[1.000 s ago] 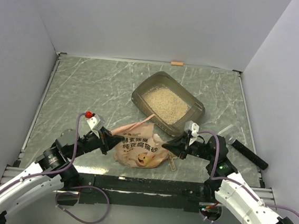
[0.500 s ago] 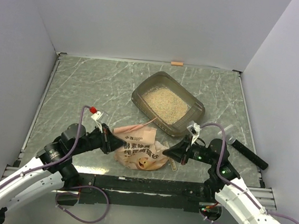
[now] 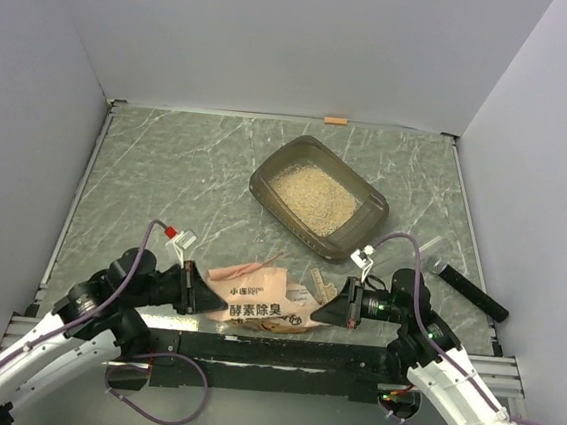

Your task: Fill the litter box with clean litter

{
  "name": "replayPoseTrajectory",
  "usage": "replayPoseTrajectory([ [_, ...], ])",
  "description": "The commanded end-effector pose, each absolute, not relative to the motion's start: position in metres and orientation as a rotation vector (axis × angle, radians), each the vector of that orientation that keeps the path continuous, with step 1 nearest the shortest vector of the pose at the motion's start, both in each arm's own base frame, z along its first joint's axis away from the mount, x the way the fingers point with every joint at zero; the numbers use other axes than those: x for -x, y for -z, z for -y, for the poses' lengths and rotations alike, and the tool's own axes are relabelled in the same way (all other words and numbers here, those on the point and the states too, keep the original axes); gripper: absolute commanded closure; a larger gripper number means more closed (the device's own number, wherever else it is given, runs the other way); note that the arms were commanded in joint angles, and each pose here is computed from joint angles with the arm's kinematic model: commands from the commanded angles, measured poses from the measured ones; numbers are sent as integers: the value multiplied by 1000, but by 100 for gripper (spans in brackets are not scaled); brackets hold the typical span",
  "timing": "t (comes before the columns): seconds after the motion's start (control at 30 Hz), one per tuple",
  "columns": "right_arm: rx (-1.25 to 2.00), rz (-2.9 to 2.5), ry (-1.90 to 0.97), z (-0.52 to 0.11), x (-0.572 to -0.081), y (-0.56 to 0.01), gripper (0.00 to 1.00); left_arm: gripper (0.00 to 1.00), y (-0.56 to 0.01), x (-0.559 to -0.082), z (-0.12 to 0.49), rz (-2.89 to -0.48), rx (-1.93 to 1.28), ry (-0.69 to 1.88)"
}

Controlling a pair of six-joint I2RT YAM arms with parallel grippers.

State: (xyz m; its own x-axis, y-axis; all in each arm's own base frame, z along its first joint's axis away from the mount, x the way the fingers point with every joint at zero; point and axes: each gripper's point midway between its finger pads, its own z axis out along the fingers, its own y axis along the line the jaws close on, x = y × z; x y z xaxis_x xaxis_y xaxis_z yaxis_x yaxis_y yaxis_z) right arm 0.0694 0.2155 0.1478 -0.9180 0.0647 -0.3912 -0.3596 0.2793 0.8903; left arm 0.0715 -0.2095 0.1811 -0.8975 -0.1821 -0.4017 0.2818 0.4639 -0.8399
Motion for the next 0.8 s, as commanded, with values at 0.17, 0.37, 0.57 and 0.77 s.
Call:
replayPoseTrajectory([
  [0.17,11,-2576,-1622,-199,-41,-91,100,99,-108,-31,174,-2696,38,1208],
  [0.37,-22,-2601,-1611,-199,-43,-83,98,99,-101,-31,169,-2743,48,1137],
  [0.57,112,-2497,-1424,-191,-62,-109,44,99,-102,-32,168,-2730,61,1136],
  [0.77,302,-2257,-1197,-182,-95,-177,40,99,-103,-33,169,-2719,71,1145],
])
